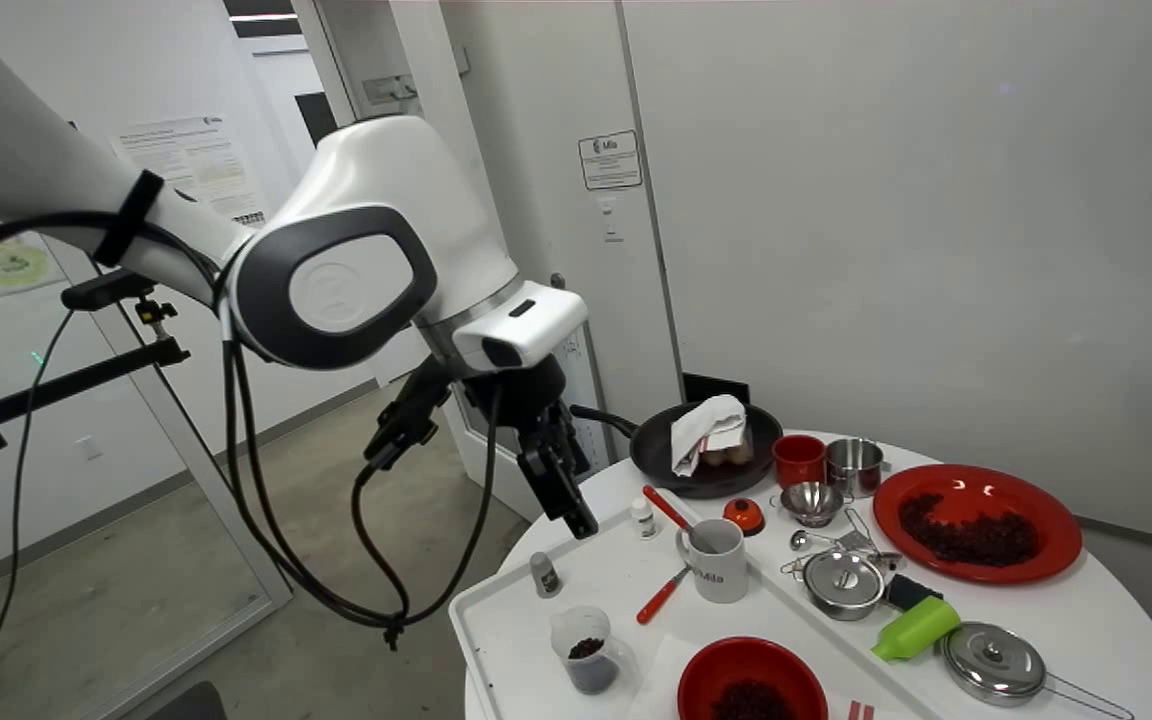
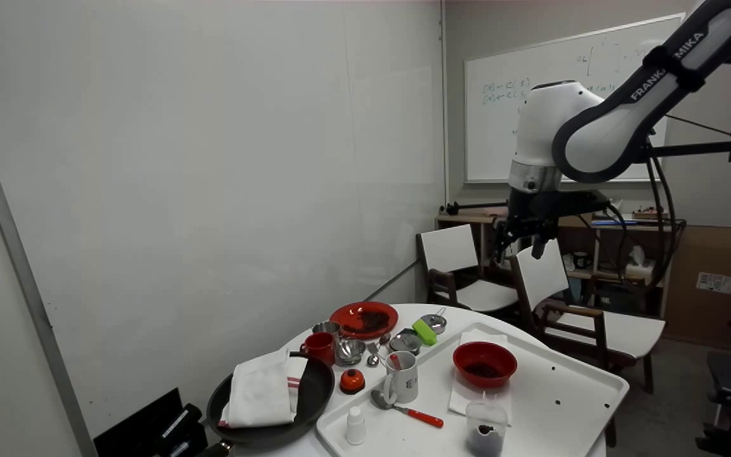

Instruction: Pour the contents in the clear jug into the red bowl

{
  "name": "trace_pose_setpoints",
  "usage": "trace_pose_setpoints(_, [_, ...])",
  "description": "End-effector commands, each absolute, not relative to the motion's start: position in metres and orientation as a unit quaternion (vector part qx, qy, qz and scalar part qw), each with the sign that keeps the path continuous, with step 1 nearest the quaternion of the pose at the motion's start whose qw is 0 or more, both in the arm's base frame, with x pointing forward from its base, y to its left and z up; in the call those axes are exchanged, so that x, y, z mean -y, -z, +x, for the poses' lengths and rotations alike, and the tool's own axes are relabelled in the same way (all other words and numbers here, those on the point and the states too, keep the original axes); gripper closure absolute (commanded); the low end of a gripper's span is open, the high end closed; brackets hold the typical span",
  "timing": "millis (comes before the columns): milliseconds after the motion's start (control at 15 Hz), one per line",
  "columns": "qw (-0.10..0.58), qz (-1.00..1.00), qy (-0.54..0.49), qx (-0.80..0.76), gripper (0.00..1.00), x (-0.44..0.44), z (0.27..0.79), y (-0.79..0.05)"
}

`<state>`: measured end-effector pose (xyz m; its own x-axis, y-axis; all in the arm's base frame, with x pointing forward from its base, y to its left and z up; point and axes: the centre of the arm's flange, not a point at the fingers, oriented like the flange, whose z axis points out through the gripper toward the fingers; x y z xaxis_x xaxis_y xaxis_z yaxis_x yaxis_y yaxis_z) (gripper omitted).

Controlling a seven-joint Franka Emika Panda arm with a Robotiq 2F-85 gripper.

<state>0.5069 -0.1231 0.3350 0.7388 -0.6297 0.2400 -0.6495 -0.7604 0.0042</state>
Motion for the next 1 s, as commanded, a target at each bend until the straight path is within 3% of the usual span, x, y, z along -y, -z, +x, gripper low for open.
trace_pose_setpoints(0, [0.044, 0.931, -0.113, 0.344, 0.00, 0.123, 0.508, -0.336])
trace_pose_setpoints(933, [0.028, 0.865, -0.006, 0.501, 0.00, 0.148, 0.546, -0.216])
